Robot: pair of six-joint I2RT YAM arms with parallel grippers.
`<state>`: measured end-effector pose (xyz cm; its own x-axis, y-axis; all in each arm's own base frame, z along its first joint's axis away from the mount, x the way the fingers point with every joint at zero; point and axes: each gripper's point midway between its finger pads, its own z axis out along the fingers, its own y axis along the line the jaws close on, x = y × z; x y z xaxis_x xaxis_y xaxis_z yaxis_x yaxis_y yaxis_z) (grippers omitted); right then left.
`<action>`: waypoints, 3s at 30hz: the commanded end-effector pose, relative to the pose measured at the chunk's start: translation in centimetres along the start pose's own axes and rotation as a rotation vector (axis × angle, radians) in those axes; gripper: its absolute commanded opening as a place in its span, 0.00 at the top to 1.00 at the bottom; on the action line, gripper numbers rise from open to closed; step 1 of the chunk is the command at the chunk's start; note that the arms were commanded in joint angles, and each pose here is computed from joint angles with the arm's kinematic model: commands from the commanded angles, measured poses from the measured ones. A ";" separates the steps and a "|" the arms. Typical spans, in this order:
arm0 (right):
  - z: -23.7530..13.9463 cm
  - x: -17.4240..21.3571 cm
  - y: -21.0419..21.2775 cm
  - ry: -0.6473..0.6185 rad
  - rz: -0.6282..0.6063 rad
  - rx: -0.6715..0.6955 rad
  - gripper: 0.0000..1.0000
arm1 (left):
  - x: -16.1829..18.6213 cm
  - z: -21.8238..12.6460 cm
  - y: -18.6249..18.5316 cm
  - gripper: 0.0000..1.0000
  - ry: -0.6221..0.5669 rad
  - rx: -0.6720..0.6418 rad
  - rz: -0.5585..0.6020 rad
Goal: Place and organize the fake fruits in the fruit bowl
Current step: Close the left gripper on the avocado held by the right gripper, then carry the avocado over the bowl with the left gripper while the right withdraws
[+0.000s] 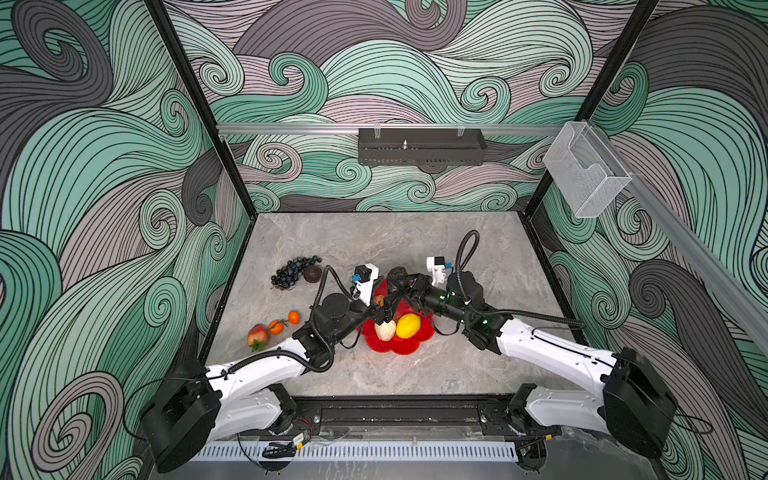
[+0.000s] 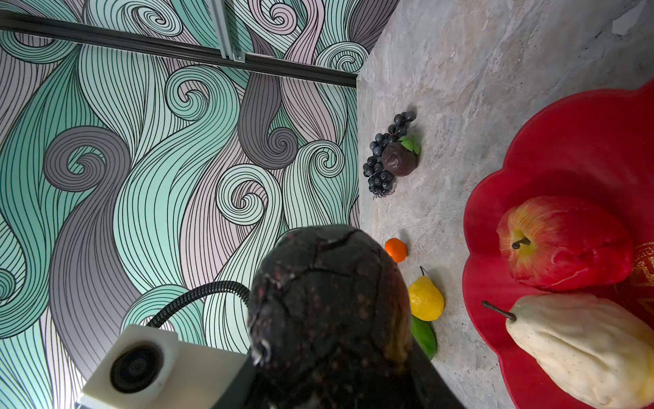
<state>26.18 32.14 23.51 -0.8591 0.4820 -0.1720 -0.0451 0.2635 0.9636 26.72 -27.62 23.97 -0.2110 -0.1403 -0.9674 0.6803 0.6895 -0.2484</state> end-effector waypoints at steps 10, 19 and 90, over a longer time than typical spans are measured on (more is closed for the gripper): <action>0.1 1.8 1.5 0.056 -0.019 -0.046 0.56 | -2.3 0.9 -0.1 0.36 -0.052 -0.024 -0.007; -0.2 1.1 -0.1 0.033 -0.052 0.012 0.48 | -1.9 0.9 0.2 0.53 0.021 -0.058 0.018; -15.0 -8.8 -14.7 -0.349 -0.602 0.562 0.20 | 16.0 5.2 3.6 0.45 1.532 -0.223 0.163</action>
<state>26.73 11.64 13.83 -0.5795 0.3401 -0.7406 -0.0987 0.8728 0.4780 29.75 -31.55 7.37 -0.7373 0.6754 -0.0159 0.6753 0.7375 0.0108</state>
